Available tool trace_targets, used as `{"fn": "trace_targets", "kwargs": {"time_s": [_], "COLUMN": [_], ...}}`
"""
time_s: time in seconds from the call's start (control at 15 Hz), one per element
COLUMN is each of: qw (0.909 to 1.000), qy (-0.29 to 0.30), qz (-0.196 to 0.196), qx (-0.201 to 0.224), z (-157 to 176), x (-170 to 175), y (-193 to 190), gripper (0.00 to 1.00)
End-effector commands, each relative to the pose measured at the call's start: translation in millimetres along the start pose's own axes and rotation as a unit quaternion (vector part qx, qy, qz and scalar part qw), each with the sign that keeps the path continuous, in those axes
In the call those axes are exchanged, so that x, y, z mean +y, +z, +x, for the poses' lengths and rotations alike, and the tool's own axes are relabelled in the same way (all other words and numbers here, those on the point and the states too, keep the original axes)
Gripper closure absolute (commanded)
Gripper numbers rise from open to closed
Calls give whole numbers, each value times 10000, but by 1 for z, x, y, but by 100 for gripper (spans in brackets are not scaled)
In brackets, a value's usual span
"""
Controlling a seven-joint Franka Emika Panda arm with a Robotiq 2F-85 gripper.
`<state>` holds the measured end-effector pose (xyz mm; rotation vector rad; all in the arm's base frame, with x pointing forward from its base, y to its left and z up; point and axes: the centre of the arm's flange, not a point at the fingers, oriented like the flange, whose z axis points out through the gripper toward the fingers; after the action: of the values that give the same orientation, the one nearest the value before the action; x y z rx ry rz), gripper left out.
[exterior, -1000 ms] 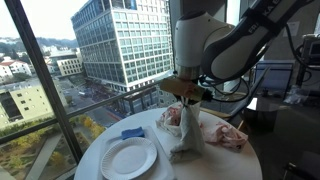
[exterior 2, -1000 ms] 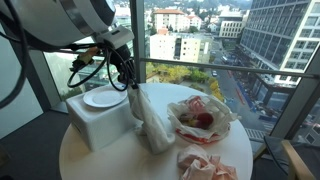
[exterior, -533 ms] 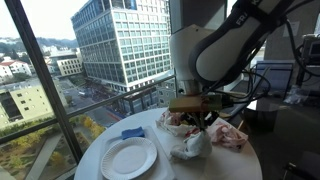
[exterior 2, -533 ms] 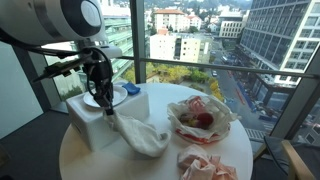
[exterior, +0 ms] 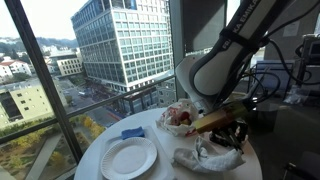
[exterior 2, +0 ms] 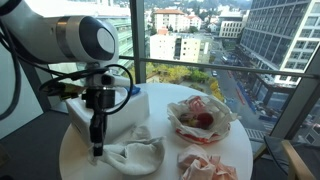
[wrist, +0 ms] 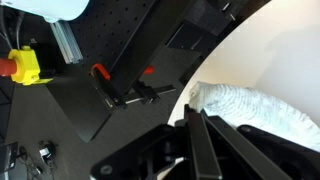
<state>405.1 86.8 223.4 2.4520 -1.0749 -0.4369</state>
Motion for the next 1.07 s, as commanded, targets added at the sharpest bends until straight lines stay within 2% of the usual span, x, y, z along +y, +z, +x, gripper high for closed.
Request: {"fn": "trace_targets", "kwargs": {"time_s": [0.0, 0.13, 0.33, 0.53, 0.67, 0.73, 1.0], "qw": [9972, 9960, 9980, 9977, 9964, 9940, 9783], "qy": [-263, -131, 219, 224, -128, -367, -1035], "qz": [-290, -280, -67, 567, 829, 1026, 1674], "qx": [-640, -835, -582, -298, -84, 31, 647], "z": [21, 29, 43, 57, 64, 65, 70], "x": [-17, -21, -22, -28, -38, -44, -64], "y": [40, 57, 60, 49, 46, 44, 37], "gripper": [73, 67, 42, 20, 5, 0, 0]}}
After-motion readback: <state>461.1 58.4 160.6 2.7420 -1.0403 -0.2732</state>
